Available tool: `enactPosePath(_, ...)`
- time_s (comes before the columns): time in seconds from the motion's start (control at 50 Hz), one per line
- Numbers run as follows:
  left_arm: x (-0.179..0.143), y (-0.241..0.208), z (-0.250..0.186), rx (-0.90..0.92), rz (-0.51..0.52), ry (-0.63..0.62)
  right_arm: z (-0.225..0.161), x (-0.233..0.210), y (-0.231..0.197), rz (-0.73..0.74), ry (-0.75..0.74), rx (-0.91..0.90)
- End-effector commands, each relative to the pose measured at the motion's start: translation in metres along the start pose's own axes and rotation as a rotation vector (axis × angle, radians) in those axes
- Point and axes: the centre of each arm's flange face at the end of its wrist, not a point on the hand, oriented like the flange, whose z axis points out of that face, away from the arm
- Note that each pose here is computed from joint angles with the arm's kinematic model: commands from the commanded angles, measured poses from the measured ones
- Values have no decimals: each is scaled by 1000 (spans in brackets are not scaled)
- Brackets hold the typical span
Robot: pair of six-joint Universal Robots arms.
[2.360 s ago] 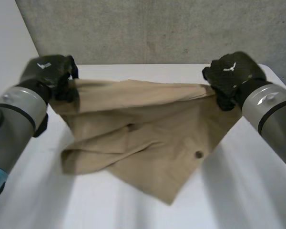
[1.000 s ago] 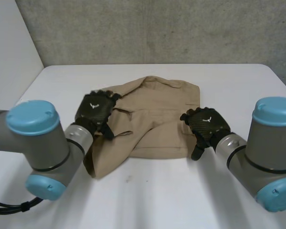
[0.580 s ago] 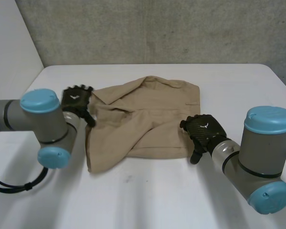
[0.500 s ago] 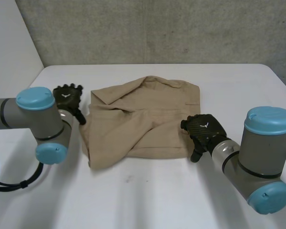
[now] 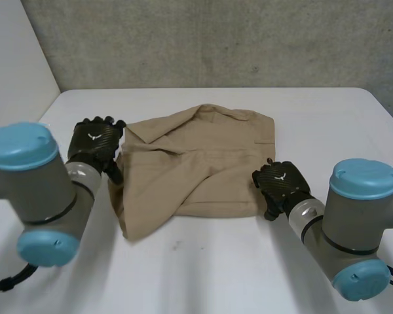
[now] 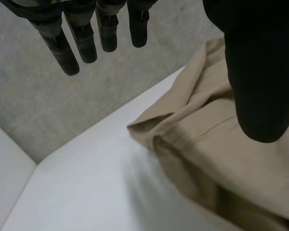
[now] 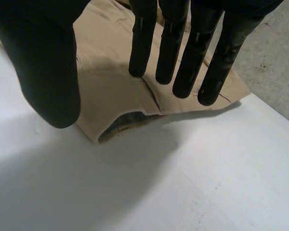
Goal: Fold the shorts.
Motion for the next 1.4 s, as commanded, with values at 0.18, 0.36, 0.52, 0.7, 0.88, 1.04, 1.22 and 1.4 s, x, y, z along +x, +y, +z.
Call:
enactPosePath(0.18,32,18,-83,-121,-13,264,5,-2,5,-16,-9,2)
enactPosePath(0.36,38,36,-96,-206,3,294,4,0,3,5,-8,0)
enactPosePath(0.52,41,46,-85,-203,1,287,6,-1,4,37,-8,5)
enactPosePath(0.7,30,52,-57,-139,-2,156,11,-4,9,39,-15,-6)
enactPosePath(0.88,24,63,-40,-165,-2,122,14,-5,10,38,-17,-7)
enactPosePath(1.04,12,65,-26,-168,-12,80,15,-5,9,38,-18,-5)
enactPosePath(1.22,-19,57,-3,-135,-37,-17,2,8,-7,41,17,7)
enactPosePath(1.4,-22,62,-6,-160,-40,-14,-19,20,1,26,14,-110)
